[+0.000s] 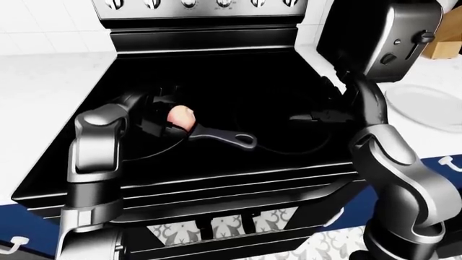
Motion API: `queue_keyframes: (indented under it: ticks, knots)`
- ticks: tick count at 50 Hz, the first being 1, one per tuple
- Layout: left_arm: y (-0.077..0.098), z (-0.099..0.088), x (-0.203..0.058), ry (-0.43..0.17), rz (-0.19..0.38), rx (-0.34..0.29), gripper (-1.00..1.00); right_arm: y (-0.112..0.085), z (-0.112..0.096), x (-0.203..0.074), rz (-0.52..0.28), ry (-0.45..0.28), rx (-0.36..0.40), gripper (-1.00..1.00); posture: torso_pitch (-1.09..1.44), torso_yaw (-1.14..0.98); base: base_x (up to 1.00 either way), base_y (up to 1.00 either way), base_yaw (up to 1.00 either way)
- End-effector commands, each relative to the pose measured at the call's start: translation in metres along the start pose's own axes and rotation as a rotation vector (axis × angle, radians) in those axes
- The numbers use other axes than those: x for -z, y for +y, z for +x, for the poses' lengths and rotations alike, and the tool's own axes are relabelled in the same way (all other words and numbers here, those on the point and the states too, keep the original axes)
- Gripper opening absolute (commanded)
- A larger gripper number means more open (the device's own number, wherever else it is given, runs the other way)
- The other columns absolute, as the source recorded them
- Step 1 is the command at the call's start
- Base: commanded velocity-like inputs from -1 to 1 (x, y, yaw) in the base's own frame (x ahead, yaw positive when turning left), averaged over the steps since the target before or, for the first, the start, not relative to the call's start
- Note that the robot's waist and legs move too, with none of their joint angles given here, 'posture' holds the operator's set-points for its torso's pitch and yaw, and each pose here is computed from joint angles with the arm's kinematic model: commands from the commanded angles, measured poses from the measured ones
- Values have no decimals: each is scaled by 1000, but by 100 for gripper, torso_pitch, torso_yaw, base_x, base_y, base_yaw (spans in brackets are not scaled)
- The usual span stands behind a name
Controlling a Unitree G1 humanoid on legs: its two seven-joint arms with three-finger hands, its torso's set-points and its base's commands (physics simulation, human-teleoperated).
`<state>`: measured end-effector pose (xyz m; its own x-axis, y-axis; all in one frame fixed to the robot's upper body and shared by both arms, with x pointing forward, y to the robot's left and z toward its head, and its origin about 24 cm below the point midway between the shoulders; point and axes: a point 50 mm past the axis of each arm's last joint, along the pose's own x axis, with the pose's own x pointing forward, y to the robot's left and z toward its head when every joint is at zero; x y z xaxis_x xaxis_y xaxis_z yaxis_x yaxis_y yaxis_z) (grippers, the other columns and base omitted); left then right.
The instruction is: Pick the onion from the pan and place it on the plate.
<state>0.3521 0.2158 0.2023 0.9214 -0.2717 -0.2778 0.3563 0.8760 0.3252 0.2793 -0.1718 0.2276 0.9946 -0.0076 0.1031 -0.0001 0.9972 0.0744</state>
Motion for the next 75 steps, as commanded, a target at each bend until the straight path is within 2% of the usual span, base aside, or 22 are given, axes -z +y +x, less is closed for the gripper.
queue_keyframes:
  ticks: [1, 6, 34, 42, 45, 55, 75]
  knots:
    - [7, -7, -18, -75, 39, -35, 54, 1, -2, -14, -1, -82, -5, 100, 0, 0, 0, 0, 0]
    - [7, -6, -17, -74, 40, -40, 42, 2, -3, -14, 0, -82, -5, 100, 0, 0, 0, 0, 0]
    - [5, -1, -12, -72, 76, -69, 33, 1, -3, -11, 1, -76, -2, 100, 0, 0, 0, 0, 0]
    - [6, -1, -10, -71, 81, -78, 20, 1, -3, -11, -1, -77, -4, 100, 0, 0, 0, 0, 0]
    - [8, 0, -11, -74, 78, -89, 9, 1, -2, -12, -1, -78, -4, 100, 0, 0, 0, 0, 0]
    - [12, 0, -12, -82, 64, -114, -3, 1, -3, -10, -1, -74, -3, 100, 0, 0, 0, 0, 0]
    - [15, -1, -12, -95, 40, -141, -13, 1, -4, -8, 0, -72, -2, 100, 0, 0, 0, 0, 0]
